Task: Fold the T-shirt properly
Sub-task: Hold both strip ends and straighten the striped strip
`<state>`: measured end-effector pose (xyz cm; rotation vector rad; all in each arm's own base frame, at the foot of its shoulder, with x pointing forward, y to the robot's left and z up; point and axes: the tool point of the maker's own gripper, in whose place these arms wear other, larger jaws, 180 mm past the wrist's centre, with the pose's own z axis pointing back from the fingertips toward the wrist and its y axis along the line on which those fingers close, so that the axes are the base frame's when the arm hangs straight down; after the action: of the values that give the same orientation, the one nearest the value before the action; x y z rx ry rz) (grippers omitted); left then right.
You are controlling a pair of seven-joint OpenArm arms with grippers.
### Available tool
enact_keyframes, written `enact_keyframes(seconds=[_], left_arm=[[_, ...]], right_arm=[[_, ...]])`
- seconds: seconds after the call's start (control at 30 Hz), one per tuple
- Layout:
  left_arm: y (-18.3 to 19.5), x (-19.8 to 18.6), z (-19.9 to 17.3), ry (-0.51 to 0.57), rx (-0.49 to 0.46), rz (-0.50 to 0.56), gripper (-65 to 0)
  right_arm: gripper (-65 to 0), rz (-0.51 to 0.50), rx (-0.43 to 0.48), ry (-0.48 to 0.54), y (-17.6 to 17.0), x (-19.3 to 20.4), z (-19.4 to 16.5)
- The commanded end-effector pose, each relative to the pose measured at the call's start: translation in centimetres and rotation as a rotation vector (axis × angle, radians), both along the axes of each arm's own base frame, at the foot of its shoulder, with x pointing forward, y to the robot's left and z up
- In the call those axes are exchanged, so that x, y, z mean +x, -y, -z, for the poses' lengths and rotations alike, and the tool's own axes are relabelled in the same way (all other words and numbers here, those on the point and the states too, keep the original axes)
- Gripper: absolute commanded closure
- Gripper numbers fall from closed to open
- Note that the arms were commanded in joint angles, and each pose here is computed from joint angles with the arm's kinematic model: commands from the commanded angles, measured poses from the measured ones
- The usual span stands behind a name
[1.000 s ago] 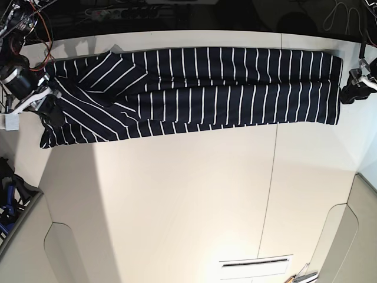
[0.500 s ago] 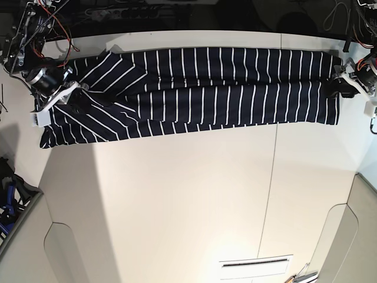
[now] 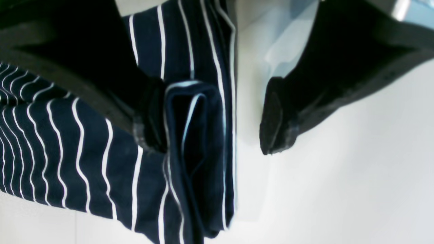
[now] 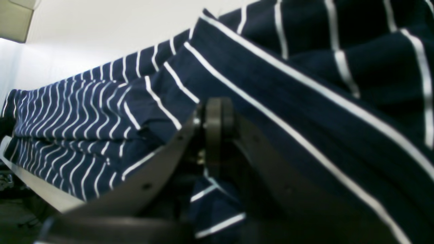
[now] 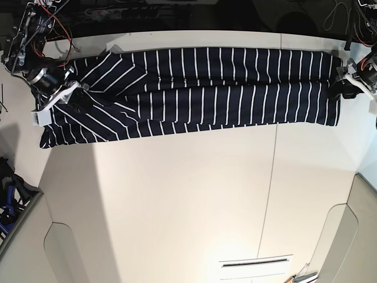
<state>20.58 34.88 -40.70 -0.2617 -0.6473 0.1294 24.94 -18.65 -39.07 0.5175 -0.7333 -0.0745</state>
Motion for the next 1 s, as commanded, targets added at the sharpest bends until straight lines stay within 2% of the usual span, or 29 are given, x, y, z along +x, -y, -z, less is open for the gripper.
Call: enact_keyframes(seconds=[0.0,0.2,0.37,0.4,0.47,0.6,0.8,0.97], left_arm=[[-0.4,-0.2,-0.3,-0.026,0.009,0.011,-44.7],[2.4,-1.0,-0.7,-0.076,-0.173,0.038,-44.7],[2.8,-0.6,-1.2,-0.044,-0.211,0.033,-43.5],[2.8,-0.6,-1.2,-0.043,-0.213,0.032,-41.0],[2.8,-0.5,-1.2,-0.042,-0.213,0.032,-30.7],[2.5,0.1,-1.6,-0.004,-0.210,0.016,-1.4],[1.5,1.6,-2.5,0.088,-0.166,-0.019,0.0],[1.5,2.7,-3.4,0.117,-0.139,0.000,0.0]], right_arm=[[0.0,0.002,0.005,0.054,0.3,0.9,-1.3],[0.0,0.003,0.005,0.054,0.3,0.9,-1.3],[0.0,0.004,0.023,0.062,0.1,1.0,-1.5],[0.0,0.004,0.030,0.066,0.1,1.0,-1.6],[0.0,0.006,0.047,0.075,-0.1,1.1,-1.9],[0.0,0.007,0.064,0.084,-0.3,1.2,-2.2],[0.0,0.008,0.070,0.085,-0.2,1.2,-2.3],[0.0,0.046,0.097,0.114,0.9,1.3,-3.3]])
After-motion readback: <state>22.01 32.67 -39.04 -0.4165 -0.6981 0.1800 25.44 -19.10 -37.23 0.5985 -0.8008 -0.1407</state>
